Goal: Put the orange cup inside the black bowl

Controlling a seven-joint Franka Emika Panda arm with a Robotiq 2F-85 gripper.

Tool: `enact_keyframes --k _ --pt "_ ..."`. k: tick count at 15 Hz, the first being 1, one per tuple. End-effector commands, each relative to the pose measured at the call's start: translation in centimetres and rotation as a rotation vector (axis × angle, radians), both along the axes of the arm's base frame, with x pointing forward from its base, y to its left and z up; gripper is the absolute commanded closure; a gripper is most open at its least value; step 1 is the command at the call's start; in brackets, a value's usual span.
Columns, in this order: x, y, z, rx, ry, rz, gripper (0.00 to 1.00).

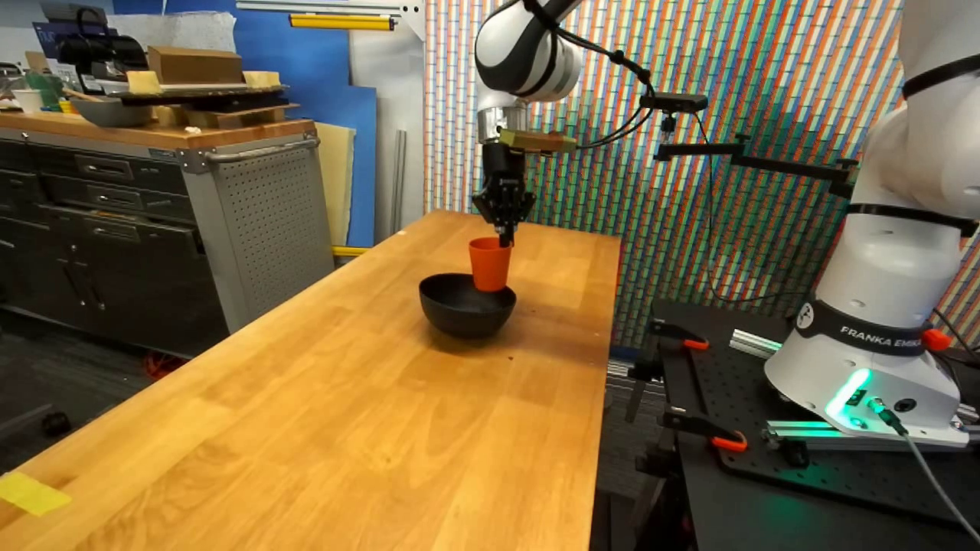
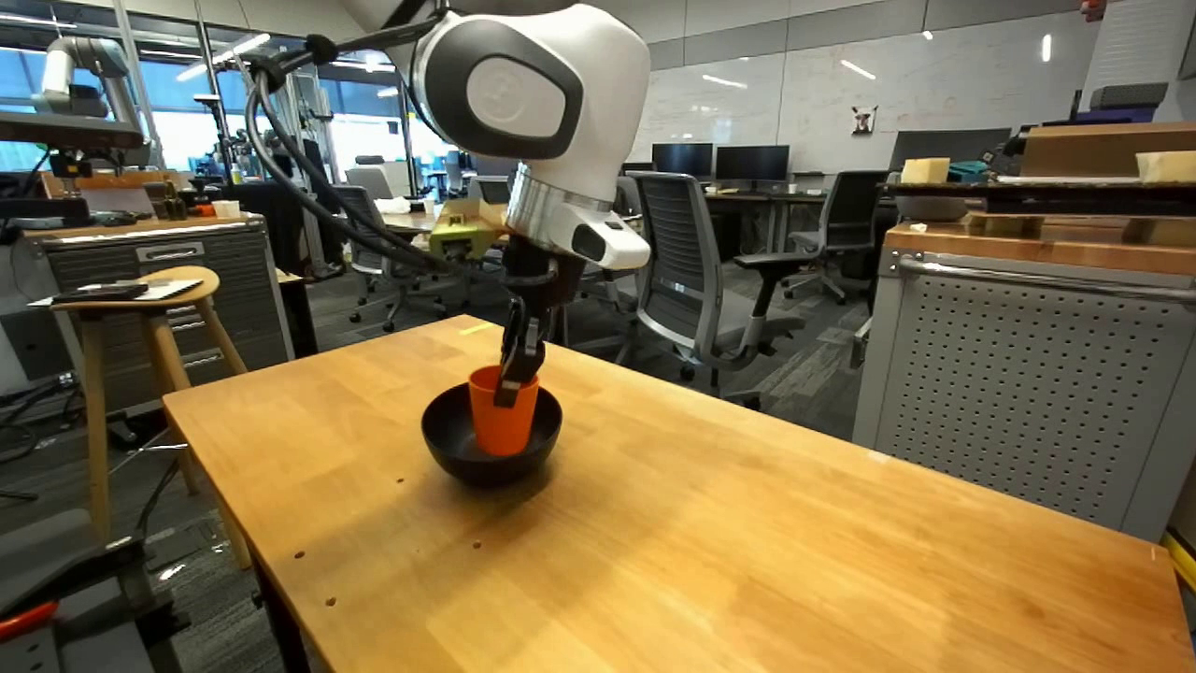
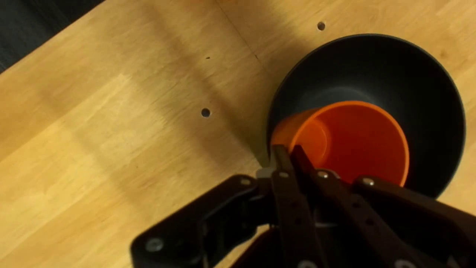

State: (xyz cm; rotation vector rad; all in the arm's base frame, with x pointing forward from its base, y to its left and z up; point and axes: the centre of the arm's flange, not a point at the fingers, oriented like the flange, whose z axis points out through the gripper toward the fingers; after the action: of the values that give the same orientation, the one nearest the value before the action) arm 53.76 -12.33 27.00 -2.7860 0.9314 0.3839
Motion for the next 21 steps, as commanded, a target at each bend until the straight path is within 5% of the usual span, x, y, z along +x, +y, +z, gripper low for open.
enact_keyframes --k 1,9,10,11,14,21 --pt "0.6 1.0 -1.7 0.048 0.043 -0.028 0.98" --pt "0.8 3.0 -3.4 0.098 0.035 -0.019 0.97" --pt "0.8 3.2 -3.3 0.098 0.029 -0.015 0.91" --pt "0.8 3.3 -3.2 0.096 0.025 -0.008 0.69" --pt "0.5 3.4 -1.9 0.075 -0.015 0.01 0.6" --pt "0.1 3.0 7.2 0.047 -0.166 0.057 0.07"
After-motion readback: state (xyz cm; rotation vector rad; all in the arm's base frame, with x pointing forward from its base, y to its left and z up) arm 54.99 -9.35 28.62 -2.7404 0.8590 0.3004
